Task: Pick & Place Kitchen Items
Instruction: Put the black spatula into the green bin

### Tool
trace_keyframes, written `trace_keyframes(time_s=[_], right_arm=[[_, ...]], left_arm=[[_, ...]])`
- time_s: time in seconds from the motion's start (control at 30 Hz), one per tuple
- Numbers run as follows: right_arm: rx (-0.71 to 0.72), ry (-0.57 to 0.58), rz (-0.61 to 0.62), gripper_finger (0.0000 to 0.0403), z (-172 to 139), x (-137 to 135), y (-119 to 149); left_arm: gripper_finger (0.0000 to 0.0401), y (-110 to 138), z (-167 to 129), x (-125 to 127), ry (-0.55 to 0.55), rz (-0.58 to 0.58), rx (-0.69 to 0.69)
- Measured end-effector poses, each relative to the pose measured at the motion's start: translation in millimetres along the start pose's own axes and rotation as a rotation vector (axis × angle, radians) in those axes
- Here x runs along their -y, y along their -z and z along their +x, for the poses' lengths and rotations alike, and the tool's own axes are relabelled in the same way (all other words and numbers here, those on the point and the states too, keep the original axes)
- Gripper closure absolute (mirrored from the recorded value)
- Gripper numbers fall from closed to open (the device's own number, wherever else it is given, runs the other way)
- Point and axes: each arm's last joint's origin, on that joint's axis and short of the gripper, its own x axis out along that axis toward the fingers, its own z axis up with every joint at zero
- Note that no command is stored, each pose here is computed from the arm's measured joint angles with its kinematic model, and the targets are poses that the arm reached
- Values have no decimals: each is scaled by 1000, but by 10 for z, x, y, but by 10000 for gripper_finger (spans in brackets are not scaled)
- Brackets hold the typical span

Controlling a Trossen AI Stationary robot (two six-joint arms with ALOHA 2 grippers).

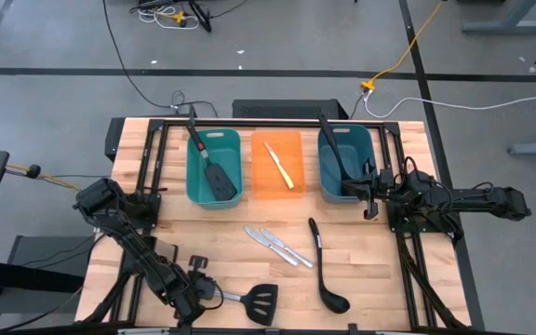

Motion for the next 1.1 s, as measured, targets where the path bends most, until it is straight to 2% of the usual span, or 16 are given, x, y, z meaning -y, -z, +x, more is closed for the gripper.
trace_keyframes(time_s=[0.03, 0.2, 0.37, 0.53, 0.73, 0.93, 1.1], right_arm=[[0, 0, 0, 392, 0, 0, 0], [0, 0, 0, 392, 0, 0, 0], [0, 0, 0, 392, 0, 0, 0], [0, 0, 5, 392, 0, 0, 0], [2, -1, 8, 392, 0, 0, -2], [2, -1, 19, 392, 0, 0, -2], [2, -1, 16, 392, 0, 0, -2]], left_arm=[[319, -1, -1, 1, 0, 4, 1], [320, -25, -22, 14, -13, 47, 1], [320, -147, -204, 38, -89, 115, 21], [320, -303, -542, -39, -130, 155, 90], [320, -389, -1218, -293, -191, 206, 325], [320, -235, -1947, -684, -258, 191, 565], [320, 159, -2205, -1014, -284, 124, 698]])
